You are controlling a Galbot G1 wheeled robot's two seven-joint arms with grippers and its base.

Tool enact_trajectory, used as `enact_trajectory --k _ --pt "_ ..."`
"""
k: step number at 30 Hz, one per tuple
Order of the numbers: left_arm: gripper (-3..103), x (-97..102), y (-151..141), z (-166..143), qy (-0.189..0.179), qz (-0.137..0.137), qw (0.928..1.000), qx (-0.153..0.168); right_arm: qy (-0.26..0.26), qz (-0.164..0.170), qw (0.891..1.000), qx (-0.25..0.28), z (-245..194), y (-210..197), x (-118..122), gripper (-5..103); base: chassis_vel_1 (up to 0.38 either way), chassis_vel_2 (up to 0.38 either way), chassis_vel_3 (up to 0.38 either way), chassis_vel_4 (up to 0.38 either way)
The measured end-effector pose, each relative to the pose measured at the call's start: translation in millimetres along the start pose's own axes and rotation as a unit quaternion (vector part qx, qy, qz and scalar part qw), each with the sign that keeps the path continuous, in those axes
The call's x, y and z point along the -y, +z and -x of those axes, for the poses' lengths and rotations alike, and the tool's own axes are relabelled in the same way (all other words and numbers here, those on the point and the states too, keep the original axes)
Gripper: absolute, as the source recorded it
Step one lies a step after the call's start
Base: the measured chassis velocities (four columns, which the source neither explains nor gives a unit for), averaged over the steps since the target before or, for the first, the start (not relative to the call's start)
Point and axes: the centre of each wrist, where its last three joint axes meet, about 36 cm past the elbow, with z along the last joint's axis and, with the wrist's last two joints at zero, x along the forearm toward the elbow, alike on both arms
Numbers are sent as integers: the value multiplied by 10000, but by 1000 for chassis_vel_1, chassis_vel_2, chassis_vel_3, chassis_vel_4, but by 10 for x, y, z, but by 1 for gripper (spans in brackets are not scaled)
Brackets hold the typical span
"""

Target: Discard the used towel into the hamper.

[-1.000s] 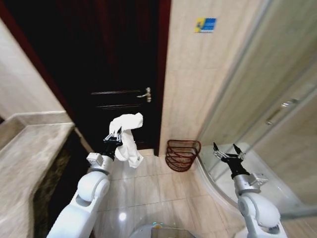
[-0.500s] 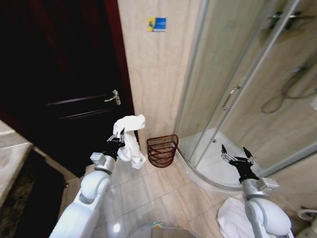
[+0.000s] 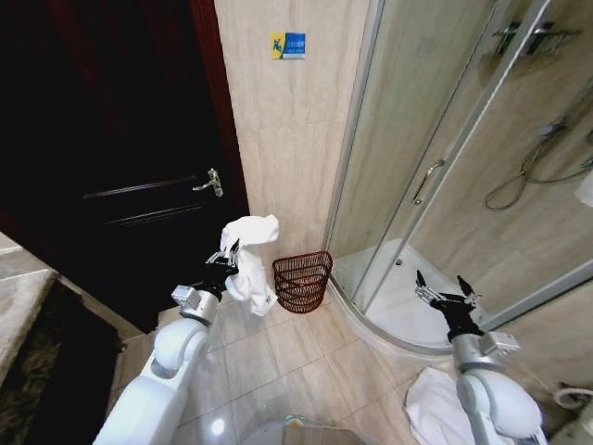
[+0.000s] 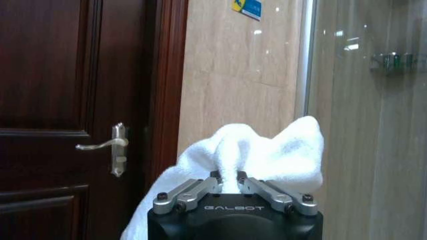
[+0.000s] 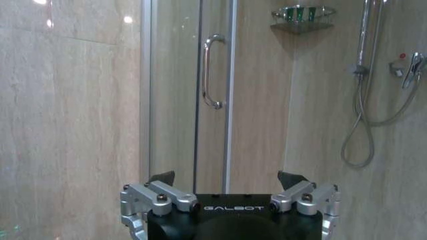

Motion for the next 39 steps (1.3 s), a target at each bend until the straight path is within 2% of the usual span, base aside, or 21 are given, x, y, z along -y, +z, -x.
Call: enact_trajectory --k 27,39 --pt "4 -18 27 39 8 35 10000 -45 -79 8 10000 43 53 2 -25 100 0 0 0 0" --pt "4 0 40 11 -10 42 10000 -54 -62 63 9999 -105 -363 -54 -204 100 0 0 0 0"
